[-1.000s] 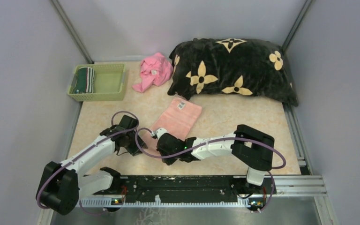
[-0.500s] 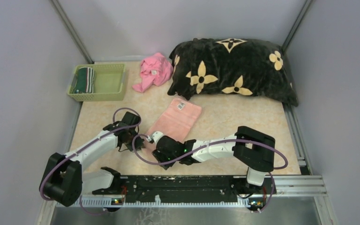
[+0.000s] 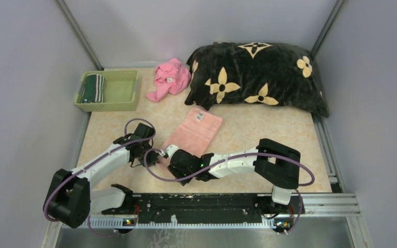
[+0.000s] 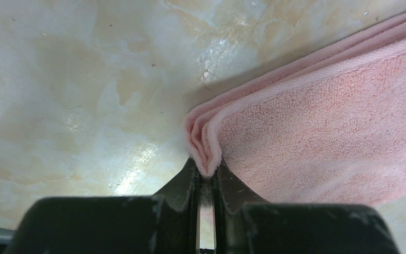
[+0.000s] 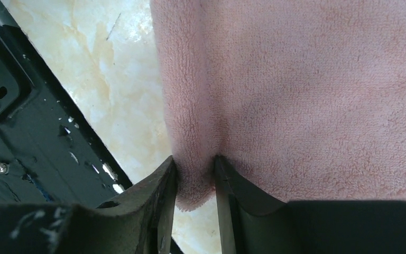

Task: Roll the towels
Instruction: Roll the towel at the center of the board.

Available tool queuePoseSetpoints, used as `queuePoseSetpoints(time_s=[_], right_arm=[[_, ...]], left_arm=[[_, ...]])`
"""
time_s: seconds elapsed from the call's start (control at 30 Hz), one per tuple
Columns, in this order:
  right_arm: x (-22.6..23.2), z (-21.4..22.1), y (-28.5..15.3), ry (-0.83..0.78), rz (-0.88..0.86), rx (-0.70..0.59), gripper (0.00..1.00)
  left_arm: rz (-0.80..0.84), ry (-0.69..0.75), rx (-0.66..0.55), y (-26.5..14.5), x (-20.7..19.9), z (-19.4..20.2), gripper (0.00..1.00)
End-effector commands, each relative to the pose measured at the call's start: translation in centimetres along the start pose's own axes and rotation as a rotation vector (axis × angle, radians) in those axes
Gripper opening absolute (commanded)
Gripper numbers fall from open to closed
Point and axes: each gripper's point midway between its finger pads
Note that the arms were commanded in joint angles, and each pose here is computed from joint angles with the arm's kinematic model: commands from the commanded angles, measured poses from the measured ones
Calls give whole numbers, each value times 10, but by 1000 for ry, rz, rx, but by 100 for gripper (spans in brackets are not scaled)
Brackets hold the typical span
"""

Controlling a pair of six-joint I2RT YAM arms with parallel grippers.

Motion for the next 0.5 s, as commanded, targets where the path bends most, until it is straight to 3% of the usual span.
queuePoseSetpoints(time_s=[0.0,0.2,0.37,0.47], right_arm=[[2,19,4,4,-3,47,29],[2,6,-11,139,-153,-20,4],[8,-11,-23,230,-318,-70,1],[2,-15,-23,305,-372,-77,1]], left_arm=[[-29,6,-55,-1,7,-11,13],[-9,8,-88,-1,0,-24,17],[34,36,-98,-5,-20,-32,29],[57,40,-103,-9,-29,-37,42]])
Point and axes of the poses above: each gripper's point midway between its finger pads, its own y axis out along the fingers, its own x axis along the line the jaws close on, z = x × y, and after that the axes turned 11 degrees about -y, right-handed
